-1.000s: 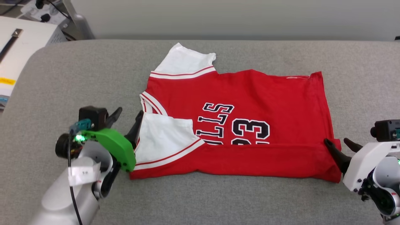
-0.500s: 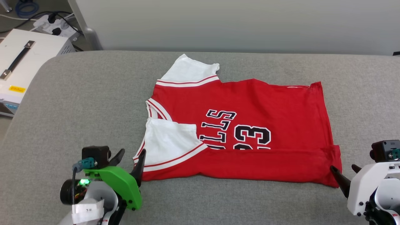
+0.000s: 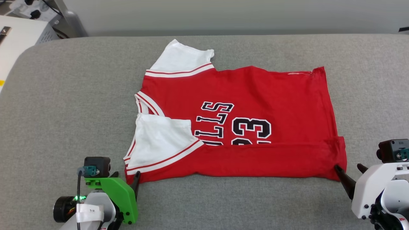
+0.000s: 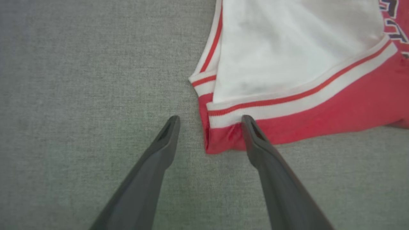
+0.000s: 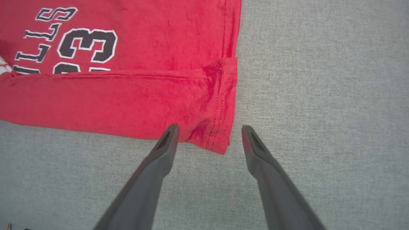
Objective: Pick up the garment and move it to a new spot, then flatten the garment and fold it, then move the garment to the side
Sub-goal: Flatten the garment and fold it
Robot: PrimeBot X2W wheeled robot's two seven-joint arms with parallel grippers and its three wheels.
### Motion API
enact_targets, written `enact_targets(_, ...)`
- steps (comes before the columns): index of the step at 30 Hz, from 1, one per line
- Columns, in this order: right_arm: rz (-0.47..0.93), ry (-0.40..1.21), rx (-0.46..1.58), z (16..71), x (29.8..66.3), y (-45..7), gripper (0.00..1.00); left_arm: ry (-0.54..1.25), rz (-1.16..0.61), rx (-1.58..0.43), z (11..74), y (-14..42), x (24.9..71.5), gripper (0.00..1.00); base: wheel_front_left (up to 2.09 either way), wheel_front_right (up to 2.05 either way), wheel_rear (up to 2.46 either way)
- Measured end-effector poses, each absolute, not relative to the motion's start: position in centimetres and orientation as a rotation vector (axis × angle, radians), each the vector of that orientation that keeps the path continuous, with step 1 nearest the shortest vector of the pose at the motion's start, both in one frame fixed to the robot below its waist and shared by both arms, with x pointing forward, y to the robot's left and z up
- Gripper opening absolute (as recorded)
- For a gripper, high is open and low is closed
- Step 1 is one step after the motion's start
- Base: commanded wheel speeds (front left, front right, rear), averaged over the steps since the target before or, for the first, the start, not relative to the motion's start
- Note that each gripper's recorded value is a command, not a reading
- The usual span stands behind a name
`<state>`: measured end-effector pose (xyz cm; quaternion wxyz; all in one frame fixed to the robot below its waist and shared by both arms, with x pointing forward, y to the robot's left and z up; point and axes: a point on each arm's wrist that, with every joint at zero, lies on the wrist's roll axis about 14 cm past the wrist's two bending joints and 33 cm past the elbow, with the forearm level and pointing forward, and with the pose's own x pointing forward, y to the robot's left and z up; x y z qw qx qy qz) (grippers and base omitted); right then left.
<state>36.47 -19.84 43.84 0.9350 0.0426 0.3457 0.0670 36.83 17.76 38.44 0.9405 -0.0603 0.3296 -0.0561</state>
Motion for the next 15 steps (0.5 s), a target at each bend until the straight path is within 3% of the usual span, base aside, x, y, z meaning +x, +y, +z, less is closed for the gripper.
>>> enact_targets(10, 0.115, 0.75, 0.098, 42.6, 36.0, -20.4, 1.0, 0.76, -0.101, -0.095, 35.7, 18.1, 38.0, 1.0, 0.0, 0.0, 0.0)
enact_targets(11, 0.112, 0.75, 0.098, 42.5, 36.0, -20.4, 1.0, 0.776, -0.11, -0.098, 35.5, 17.8, 37.9, 0.86, 0.0, 0.0, 0.0)
enact_targets(12, 0.111, 0.75, 0.098, 42.6, 36.0, -20.5, 1.0, 0.787, -0.116, -0.102, 35.4, 17.7, 37.9, 0.33, 0.0, 0.0, 0.0)
enact_targets(13, 0.11, 0.748, 0.098, 42.6, 36.0, -20.5, 1.0, 0.794, -0.119, -0.11, 35.5, 17.6, 37.9, 0.0, 0.0, 0.0, 0.0)
enact_targets(15, 0.109, 0.744, 0.097, 42.8, 36.0, -20.6, 1.0, 0.796, -0.13, -0.127, 35.6, 17.3, 37.7, 0.0, 0.0, 0.0, 0.0)
